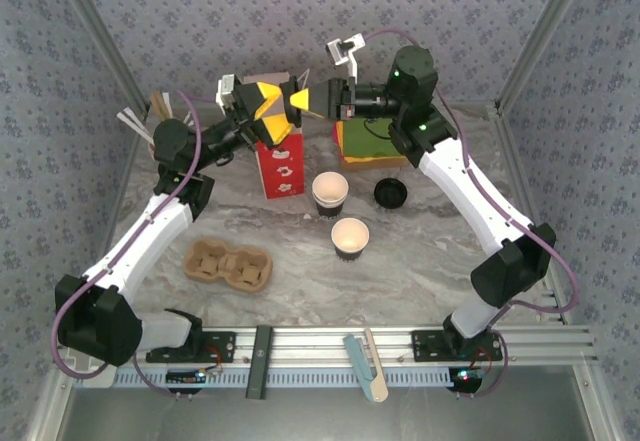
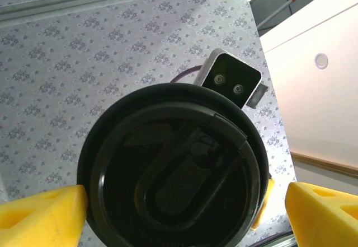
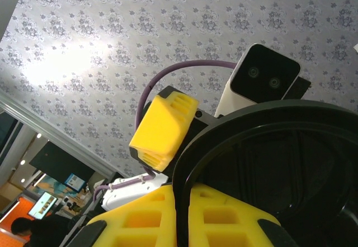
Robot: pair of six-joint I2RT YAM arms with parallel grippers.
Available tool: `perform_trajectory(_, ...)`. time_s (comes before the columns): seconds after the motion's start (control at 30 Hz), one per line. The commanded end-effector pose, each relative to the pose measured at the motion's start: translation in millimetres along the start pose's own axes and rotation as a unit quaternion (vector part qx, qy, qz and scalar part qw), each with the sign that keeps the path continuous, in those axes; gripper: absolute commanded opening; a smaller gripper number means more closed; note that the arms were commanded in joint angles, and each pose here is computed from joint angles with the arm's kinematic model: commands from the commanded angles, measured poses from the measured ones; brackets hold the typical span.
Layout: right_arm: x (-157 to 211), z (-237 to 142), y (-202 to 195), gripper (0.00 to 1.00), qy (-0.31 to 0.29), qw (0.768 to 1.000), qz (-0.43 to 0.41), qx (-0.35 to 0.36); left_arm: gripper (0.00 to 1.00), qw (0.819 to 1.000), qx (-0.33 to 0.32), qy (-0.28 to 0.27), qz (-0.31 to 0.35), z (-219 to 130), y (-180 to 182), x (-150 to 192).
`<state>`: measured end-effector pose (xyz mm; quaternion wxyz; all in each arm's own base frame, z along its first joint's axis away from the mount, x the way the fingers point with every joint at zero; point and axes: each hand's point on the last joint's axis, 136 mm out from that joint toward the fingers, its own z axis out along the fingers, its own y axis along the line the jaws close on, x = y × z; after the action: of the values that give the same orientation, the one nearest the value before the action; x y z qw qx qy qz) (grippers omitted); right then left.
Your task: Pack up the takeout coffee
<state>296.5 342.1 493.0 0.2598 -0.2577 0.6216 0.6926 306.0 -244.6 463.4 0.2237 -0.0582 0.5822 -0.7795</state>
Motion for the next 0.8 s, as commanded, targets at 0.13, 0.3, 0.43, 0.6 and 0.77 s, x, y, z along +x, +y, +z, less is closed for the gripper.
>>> perform_trajectory(0.13, -4.1, -0.3, 11.1, 0.1, 0.006, 1.0, -0.016, -0.011, 0.89, 0.999, 0.029, 0.025, 0.029, 4.2, -22.2, 9.4)
perform_trajectory(0.3, -3.2, -0.3, 10.3, 0.1, 0.008, 1.0, -0.015, -0.01, 0.88, 0.999, 0.026, 0.027, 0.028, 5.3, -19.4, 9.3)
perform_trajectory(0.43, -2.2, -0.6, 9.6, 0.1, 0.009, 1.0, -0.015, -0.007, 0.87, 0.999, 0.021, 0.032, 0.03, 6.3, -18.7, 10.6)
perform_trajectory(0.6, 0.3, -0.3, 8.0, 0.1, 0.015, 1.0, -0.015, 0.0, 0.86, 0.999, 0.005, 0.036, 0.035, 5.9, -15.9, 12.7)
perform_trajectory(0.77, 2.5, 0.4, 7.6, 0.1, 0.018, 1.0, -0.014, 0.001, 0.84, 0.999, 0.006, 0.034, 0.039, 5.0, -18.1, 12.9)
